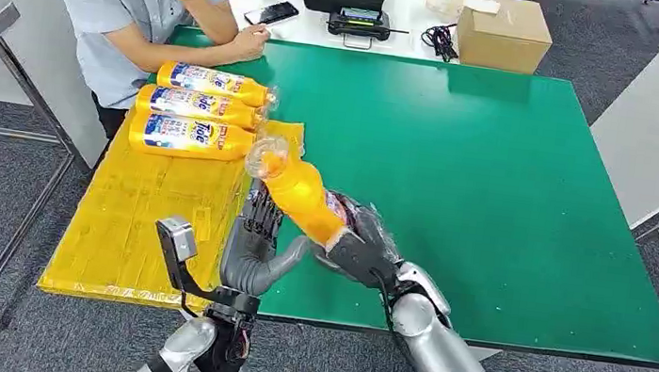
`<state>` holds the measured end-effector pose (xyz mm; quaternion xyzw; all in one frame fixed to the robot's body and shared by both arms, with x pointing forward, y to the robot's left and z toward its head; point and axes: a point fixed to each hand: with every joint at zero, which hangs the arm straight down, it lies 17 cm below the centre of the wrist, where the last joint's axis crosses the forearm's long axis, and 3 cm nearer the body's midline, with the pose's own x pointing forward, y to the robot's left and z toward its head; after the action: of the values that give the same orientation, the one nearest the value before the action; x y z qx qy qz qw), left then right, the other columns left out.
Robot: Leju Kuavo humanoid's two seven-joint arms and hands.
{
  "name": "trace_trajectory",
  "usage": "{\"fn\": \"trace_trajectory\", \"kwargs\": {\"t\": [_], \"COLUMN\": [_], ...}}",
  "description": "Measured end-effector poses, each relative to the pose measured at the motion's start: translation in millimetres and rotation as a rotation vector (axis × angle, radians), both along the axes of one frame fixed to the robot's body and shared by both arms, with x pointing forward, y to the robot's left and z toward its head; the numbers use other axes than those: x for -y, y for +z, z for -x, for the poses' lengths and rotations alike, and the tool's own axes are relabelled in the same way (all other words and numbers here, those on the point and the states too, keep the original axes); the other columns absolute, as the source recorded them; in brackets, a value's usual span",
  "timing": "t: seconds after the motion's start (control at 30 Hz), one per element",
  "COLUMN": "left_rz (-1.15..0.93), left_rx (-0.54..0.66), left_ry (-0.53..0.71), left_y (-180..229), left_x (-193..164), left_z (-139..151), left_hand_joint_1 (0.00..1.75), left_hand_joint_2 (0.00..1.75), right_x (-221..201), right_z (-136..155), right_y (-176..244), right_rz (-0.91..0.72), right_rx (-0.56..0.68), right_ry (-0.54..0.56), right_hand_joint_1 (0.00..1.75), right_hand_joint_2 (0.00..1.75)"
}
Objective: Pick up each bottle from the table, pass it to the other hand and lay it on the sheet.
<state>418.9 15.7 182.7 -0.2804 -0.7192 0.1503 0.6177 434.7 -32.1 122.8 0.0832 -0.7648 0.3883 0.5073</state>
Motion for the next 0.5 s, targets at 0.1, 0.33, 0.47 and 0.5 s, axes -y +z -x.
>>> {"fn": "trace_trajectory", "kwargs": {"t": [0.1, 0.33, 0.47, 0.5], "left_rz": [-0.013, -0.006, -0.006, -0.006], "left_rx": [0.005, 0.002, 0.001, 0.0], "left_ry": [0.014, 0.014, 0.014, 0.015], "left_y": [-2.1, -2.5, -2.7, -2.8], "left_x": [-3.3, -6.1, -6.4, -6.5], "left_z": [-2.3, -4.3, -4.5, -4.6], "left_hand_joint_1": [0.0, 0.0, 0.0, 0.0], "left_hand_joint_2": [1.75, 1.75, 1.75, 1.75], "right_x": [-4.6, -5.5, -5.7, -5.7], "right_z": [2.8, 5.1, 6.1, 6.3], "right_y": [-0.5, -3.5, -4.7, -4.9], "right_rz": [-0.002, -0.015, -0.015, -0.015], "right_rx": [-0.002, -0.019, -0.022, -0.022], "right_ry": [0.013, 0.02, 0.023, 0.023], "right_hand_joint_1": [1.75, 1.75, 1.75, 1.75], "right_hand_joint_2": [1.75, 1.75, 1.75, 1.75]}}
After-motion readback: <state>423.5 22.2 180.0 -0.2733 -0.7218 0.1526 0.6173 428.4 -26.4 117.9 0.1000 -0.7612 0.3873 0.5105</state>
